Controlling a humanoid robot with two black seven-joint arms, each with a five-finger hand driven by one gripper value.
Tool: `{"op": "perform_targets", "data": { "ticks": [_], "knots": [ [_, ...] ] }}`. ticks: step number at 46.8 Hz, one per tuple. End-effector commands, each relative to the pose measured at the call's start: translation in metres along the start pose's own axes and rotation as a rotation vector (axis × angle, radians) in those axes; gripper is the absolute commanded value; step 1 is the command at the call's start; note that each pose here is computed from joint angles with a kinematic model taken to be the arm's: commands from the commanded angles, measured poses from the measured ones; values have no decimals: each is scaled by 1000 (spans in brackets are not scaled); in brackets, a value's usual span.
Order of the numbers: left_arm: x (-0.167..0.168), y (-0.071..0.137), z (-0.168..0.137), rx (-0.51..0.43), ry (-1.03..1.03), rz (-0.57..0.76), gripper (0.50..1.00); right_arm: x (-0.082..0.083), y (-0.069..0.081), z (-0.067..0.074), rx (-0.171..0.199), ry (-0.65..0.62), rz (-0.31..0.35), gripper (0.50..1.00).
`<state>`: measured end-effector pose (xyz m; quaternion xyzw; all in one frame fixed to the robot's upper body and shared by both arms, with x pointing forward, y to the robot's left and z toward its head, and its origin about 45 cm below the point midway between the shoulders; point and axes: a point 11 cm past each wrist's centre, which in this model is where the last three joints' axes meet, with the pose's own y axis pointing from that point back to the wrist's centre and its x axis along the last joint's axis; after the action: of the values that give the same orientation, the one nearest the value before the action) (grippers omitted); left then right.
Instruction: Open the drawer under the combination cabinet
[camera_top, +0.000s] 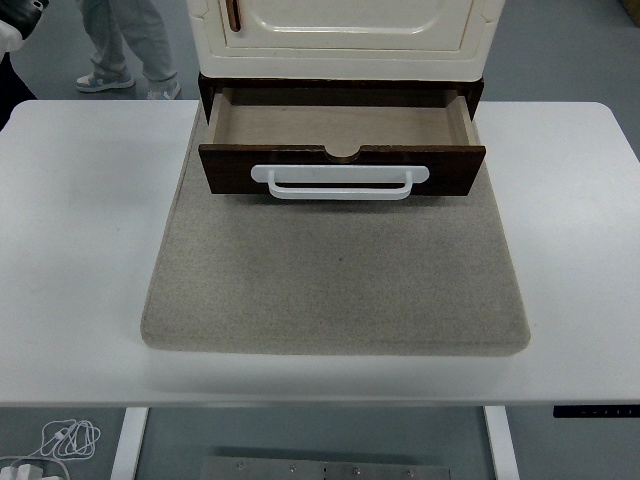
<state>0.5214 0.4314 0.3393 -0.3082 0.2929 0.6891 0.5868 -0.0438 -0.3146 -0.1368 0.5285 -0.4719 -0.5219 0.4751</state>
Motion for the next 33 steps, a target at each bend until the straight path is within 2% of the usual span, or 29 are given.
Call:
{"op": "perform_targets", "data": {
  "ticks": [1, 5, 21, 27, 33],
  "knots": [
    [3, 1, -24, 57, -4, -19, 1000, 0, 0, 1, -1, -1, 0, 926],
    [1, 2, -45, 102, 2, -57, 1000, 0, 0, 4, -6, -2, 0, 926],
    [-11, 9, -85, 173, 18, -224, 1000, 0, 0, 5, -8, -3, 0, 926],
    [-12, 10, -99, 186, 39, -226, 1000, 0, 0, 5, -9, -3, 1, 926],
    [-9, 9, -102, 154, 55, -203, 1000, 0, 0, 6, -10, -3, 1, 926]
  ]
}}
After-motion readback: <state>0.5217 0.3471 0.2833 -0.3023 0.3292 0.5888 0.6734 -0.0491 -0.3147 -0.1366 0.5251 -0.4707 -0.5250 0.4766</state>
